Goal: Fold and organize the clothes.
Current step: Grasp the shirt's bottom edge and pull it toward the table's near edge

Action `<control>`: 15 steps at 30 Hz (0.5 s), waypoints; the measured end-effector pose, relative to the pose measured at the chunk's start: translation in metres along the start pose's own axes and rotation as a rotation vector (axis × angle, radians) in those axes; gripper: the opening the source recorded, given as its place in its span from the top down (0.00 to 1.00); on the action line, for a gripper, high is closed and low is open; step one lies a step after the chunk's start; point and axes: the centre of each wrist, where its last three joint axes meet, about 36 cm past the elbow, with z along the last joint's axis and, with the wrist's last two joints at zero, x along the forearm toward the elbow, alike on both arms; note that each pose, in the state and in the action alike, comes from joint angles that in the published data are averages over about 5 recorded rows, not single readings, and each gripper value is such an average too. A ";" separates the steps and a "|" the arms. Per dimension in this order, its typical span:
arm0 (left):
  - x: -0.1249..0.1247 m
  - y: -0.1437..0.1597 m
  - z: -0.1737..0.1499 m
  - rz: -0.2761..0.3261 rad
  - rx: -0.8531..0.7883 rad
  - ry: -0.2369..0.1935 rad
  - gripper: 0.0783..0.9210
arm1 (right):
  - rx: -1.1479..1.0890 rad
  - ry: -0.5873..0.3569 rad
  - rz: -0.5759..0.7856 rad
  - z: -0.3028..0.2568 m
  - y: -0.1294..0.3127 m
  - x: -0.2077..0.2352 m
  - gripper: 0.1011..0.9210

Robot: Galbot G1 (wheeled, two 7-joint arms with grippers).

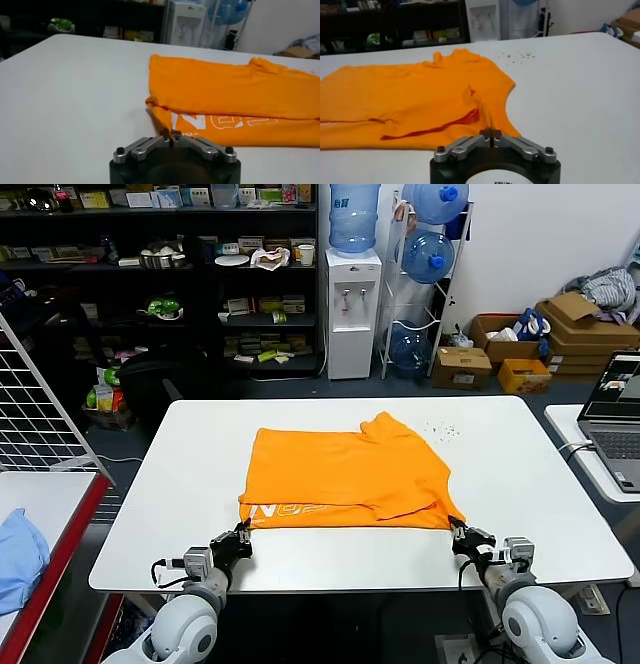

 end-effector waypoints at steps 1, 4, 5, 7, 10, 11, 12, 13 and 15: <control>0.002 0.000 -0.001 0.000 0.000 -0.002 0.97 | 0.000 0.001 0.000 -0.001 0.000 0.003 0.97; 0.010 0.001 -0.006 0.001 0.000 -0.005 0.97 | 0.000 0.011 0.003 -0.002 0.001 0.014 0.97; 0.014 0.002 -0.007 0.002 -0.001 -0.006 0.97 | -0.001 0.016 0.005 -0.002 0.002 0.018 0.97; 0.021 0.002 -0.009 0.005 -0.003 -0.005 0.97 | -0.003 0.028 0.010 -0.001 0.002 0.026 0.97; 0.033 0.003 -0.013 0.009 -0.008 0.000 0.97 | -0.004 0.050 0.018 0.001 0.003 0.039 0.97; 0.037 0.004 -0.014 0.011 -0.010 0.002 0.97 | -0.005 0.058 0.021 0.003 0.004 0.043 0.97; 0.041 0.004 -0.015 0.013 -0.012 0.004 0.97 | -0.005 0.066 0.024 0.004 0.004 0.047 0.97; 0.045 0.004 -0.016 0.016 -0.014 0.006 0.97 | -0.006 0.075 0.028 0.005 0.004 0.051 0.97; 0.053 0.005 -0.018 0.022 -0.021 0.008 0.97 | -0.007 0.093 0.035 0.008 0.005 0.058 0.97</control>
